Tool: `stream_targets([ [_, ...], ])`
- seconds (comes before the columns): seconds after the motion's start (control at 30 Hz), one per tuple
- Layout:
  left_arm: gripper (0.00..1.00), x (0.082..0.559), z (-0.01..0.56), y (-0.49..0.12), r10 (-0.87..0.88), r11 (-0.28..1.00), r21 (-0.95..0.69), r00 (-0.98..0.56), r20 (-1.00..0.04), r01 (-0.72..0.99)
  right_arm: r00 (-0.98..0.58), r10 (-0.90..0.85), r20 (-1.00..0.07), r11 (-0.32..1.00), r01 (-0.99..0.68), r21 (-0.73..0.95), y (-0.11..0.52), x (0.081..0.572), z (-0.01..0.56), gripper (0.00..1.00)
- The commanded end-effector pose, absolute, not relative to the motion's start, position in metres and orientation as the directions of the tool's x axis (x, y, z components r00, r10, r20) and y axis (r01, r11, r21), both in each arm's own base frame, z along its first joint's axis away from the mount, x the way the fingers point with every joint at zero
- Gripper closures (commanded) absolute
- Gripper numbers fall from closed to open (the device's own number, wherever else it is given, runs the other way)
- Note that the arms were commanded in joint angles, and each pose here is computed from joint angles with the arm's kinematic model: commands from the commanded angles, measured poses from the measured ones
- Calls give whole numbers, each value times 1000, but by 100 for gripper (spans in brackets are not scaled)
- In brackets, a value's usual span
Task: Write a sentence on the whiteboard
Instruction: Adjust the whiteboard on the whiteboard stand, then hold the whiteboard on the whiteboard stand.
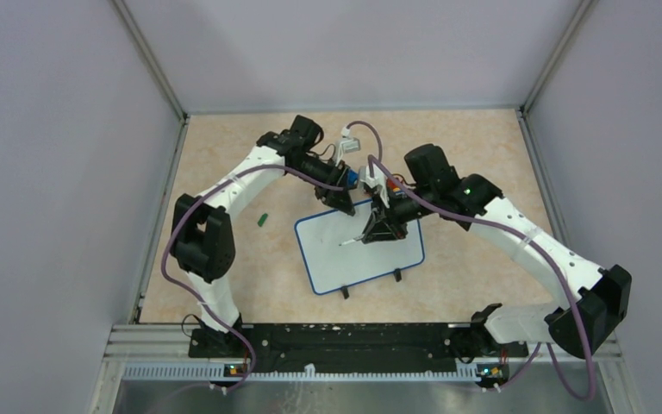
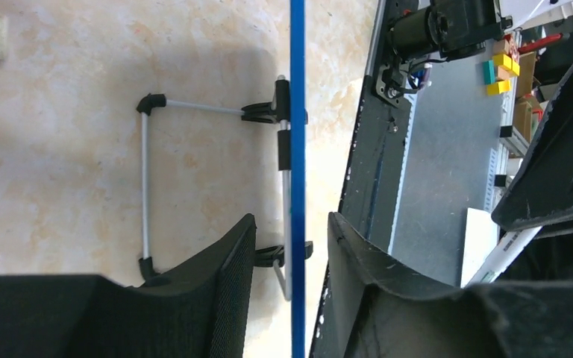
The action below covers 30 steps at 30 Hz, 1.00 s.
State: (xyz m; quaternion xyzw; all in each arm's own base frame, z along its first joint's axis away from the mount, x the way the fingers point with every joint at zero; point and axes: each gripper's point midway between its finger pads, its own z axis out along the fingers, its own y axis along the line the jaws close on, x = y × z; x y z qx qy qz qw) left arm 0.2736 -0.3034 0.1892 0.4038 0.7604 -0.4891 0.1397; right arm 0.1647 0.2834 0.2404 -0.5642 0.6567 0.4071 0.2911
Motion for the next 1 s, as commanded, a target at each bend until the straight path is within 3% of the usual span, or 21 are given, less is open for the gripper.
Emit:
stream_targets([
  [0.0,52,293,224,-278,407,204,-577,-604,-685,791,-152,-442,-884,60,-988,139,296,177,255,100],
  [0.13,50,291,235,-250,377,240,-540,-590,-714,807,-159,-430,-889,96,-987,130,311,183,253,100],
  [0.33,50,269,231,-227,349,222,-588,-627,-697,778,-55,-480,-876,137,-990,-14,336,185,246,100],
  [0.57,51,279,228,-238,335,225,-583,-624,-706,781,-3,-488,-873,-10,-1000,10,326,153,261,100],
  [0.8,66,268,214,-250,364,226,-634,-668,-649,739,-18,-514,-858,94,-995,-36,314,166,253,100],
  [0.97,87,255,205,-248,361,237,-666,-701,-615,707,-4,-519,-855,157,-983,-90,313,182,254,100],
])
